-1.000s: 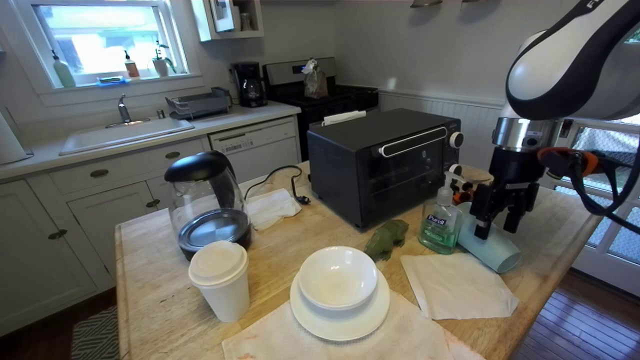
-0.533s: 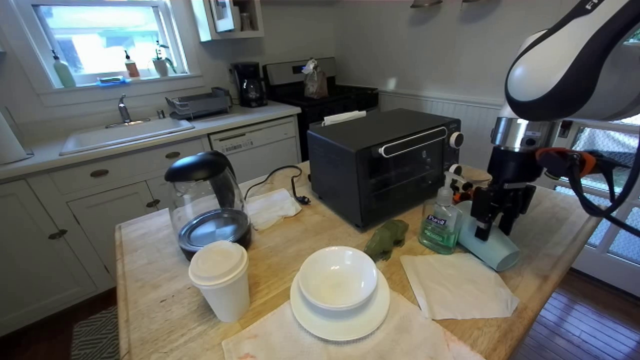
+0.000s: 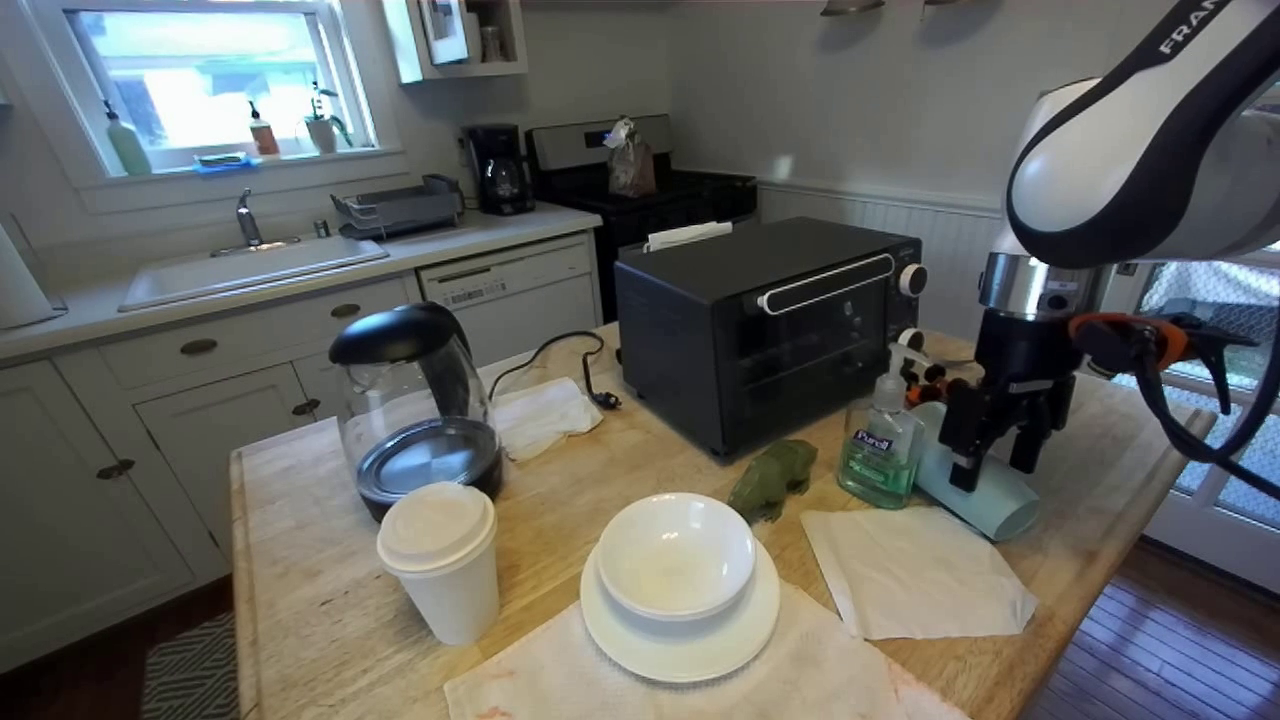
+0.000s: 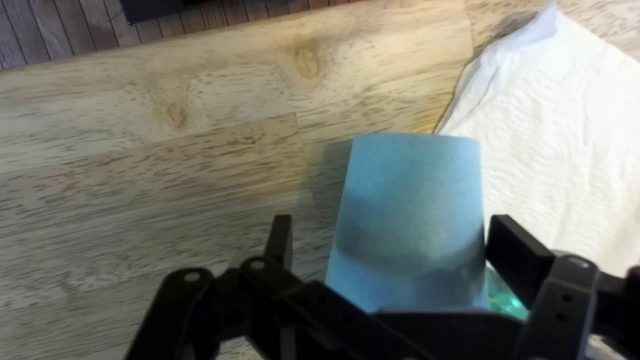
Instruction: Pick up the blue cup and place it upside down on the black oven
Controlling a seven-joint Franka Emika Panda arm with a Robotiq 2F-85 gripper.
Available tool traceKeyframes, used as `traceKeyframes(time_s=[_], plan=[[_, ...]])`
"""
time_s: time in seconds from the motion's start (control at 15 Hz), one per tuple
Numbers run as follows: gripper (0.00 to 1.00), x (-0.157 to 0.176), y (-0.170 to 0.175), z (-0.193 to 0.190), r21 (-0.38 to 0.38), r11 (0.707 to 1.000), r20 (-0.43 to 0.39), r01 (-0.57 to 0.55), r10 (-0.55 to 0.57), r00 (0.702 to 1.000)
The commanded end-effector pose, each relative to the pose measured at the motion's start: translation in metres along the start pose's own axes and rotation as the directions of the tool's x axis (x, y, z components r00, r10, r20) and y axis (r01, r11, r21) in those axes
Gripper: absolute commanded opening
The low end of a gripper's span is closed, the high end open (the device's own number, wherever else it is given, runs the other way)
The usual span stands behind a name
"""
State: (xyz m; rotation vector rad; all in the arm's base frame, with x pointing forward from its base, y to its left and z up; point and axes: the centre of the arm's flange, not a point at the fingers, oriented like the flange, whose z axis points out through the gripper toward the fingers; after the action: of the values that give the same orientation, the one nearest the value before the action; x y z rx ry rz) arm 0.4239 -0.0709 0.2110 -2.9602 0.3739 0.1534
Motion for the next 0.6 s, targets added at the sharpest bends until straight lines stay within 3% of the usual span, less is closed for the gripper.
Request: traceKeyframes(time_s=[0.0, 0.07, 0.27, 0.53], plan=[[0.75, 0.006, 0.0, 0.009, -0.03, 1.0, 0.0, 0.0, 0.0, 1.0], [0.73, 0.006, 0.0, 0.011, -0.034, 0.999, 0.0, 0.003, -0.003, 1.0], [0.51, 0.008, 0.001, 0.011, -0.043, 0.999, 0.0, 0.008, -0.008, 1.0], [0.5, 0.014, 0.008, -0.006, -0.066, 0.996, 0.016, 0.058, -0.057, 0.998]])
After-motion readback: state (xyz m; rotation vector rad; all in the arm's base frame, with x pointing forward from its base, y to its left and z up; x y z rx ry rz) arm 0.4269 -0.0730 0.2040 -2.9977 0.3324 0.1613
